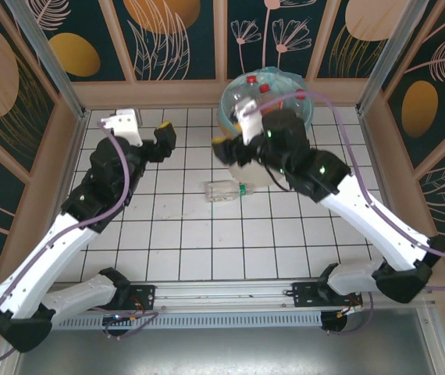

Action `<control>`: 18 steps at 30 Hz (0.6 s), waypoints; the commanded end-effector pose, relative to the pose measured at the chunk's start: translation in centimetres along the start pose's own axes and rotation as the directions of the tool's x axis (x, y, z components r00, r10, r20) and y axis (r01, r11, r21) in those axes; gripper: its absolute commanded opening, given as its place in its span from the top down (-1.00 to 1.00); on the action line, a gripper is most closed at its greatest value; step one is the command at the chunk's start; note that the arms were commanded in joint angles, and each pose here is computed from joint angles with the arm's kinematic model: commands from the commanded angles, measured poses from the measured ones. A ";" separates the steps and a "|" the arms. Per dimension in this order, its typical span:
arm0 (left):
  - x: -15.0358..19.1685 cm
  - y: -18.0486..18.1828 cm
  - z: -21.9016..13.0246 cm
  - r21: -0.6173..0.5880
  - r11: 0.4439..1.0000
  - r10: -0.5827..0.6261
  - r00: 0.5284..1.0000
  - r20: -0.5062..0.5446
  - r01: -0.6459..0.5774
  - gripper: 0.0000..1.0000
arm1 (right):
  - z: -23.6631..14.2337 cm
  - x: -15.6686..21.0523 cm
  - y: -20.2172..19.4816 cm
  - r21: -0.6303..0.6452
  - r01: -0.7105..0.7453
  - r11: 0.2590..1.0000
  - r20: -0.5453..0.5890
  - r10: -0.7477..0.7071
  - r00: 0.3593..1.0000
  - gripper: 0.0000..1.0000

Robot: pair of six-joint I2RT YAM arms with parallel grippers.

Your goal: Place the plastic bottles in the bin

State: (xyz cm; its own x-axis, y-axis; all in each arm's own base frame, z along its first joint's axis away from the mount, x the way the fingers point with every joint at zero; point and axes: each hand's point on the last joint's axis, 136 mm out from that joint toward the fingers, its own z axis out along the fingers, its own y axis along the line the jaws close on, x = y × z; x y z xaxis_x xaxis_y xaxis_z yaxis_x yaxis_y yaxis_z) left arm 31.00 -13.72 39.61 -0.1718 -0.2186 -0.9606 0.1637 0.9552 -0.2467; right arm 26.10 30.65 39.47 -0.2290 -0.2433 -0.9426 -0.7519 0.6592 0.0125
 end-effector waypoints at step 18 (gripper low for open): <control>13.8 3.1 -4.0 0.171 0.934 0.332 0.938 -0.103 -0.313 -0.80 | 11.2 23.2 -0.9 -0.220 0.331 0.917 -0.501 -0.398 0.768 -0.85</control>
State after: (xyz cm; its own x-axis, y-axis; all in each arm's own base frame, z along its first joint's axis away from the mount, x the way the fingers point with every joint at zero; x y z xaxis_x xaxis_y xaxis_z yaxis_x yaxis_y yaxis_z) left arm 25.41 -12.18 25.76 -0.2427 0.1120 -0.9636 0.3219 0.9463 0.0289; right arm 26.97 32.22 14.90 -0.2370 -0.7629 -0.6015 -0.8929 0.4150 -0.1746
